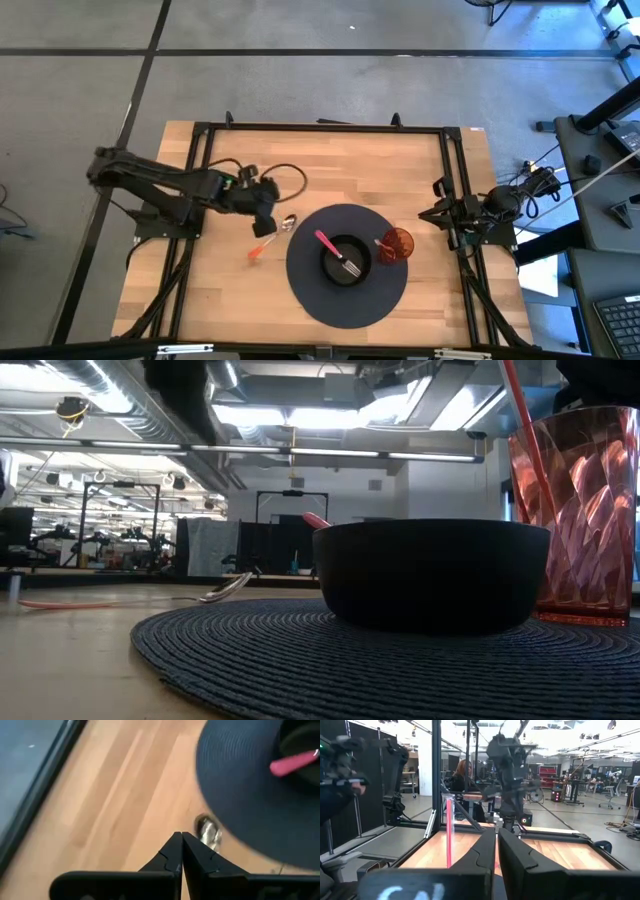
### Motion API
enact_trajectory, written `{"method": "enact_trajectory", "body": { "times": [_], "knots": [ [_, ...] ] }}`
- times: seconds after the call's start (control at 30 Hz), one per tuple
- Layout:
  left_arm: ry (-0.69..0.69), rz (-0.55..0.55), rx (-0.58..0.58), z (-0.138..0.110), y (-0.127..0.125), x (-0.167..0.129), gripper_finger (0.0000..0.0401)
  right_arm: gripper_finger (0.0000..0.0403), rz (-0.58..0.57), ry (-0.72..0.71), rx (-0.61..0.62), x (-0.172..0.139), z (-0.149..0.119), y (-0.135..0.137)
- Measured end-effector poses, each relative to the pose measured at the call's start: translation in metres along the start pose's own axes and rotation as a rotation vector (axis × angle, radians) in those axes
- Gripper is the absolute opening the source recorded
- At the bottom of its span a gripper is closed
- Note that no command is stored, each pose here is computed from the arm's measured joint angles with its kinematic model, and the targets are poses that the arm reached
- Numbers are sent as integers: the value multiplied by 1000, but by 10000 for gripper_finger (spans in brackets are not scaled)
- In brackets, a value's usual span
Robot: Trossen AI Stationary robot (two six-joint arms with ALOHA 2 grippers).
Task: Pick & Place Utensil
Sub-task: Put the orange spoon into the black bowl
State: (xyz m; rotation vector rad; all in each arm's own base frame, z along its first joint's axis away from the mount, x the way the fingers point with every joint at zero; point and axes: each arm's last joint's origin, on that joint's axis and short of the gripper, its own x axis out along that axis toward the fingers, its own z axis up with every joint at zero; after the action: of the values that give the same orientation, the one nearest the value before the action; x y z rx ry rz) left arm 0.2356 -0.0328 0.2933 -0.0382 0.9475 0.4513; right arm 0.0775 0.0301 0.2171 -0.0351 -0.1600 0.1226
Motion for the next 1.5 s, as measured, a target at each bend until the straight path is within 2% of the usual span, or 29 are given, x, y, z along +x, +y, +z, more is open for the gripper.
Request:
{"method": "enact_trajectory", "body": {
  "times": [0.1, 0.2, 0.27, 0.43, 0.6, 0.7, 0.8, 1.1, 1.3, 1.5],
  "knots": [
    [-137, -93, -77, -25, 0, 15, 3, 23, 0, 0, 5, 0, 0, 0],
    [-295, -232, -85, -50, -6, 24, 2, 23, 0, 0, 16, 0, 0, 0],
    [-362, -268, -105, -64, -4, 27, 1, 23, 0, -1, 15, 0, 0, 0],
    [-439, -244, -171, -85, 13, 20, 3, 23, 1, -1, 16, 0, 0, 0],
    [-552, -264, -146, -91, 24, -6, 3, 23, 1, -1, 19, 0, 0, 0],
    [-622, -207, -209, -98, 29, -17, 1, 23, 1, -1, 19, 0, 0, 0],
    [-625, -144, -263, -114, 26, -4, 2, 23, 1, -1, 19, 0, 0, 0],
    [-535, -125, -392, -158, 22, 44, 3, 23, 0, -1, 19, 0, 0, 0],
    [-513, -124, -398, -167, 22, 52, 1, 23, 0, -2, 19, 0, 0, 0],
    [-499, -188, -419, -166, 20, 51, 3, 23, 0, -1, 18, 0, 0, 0]
  ]
}}
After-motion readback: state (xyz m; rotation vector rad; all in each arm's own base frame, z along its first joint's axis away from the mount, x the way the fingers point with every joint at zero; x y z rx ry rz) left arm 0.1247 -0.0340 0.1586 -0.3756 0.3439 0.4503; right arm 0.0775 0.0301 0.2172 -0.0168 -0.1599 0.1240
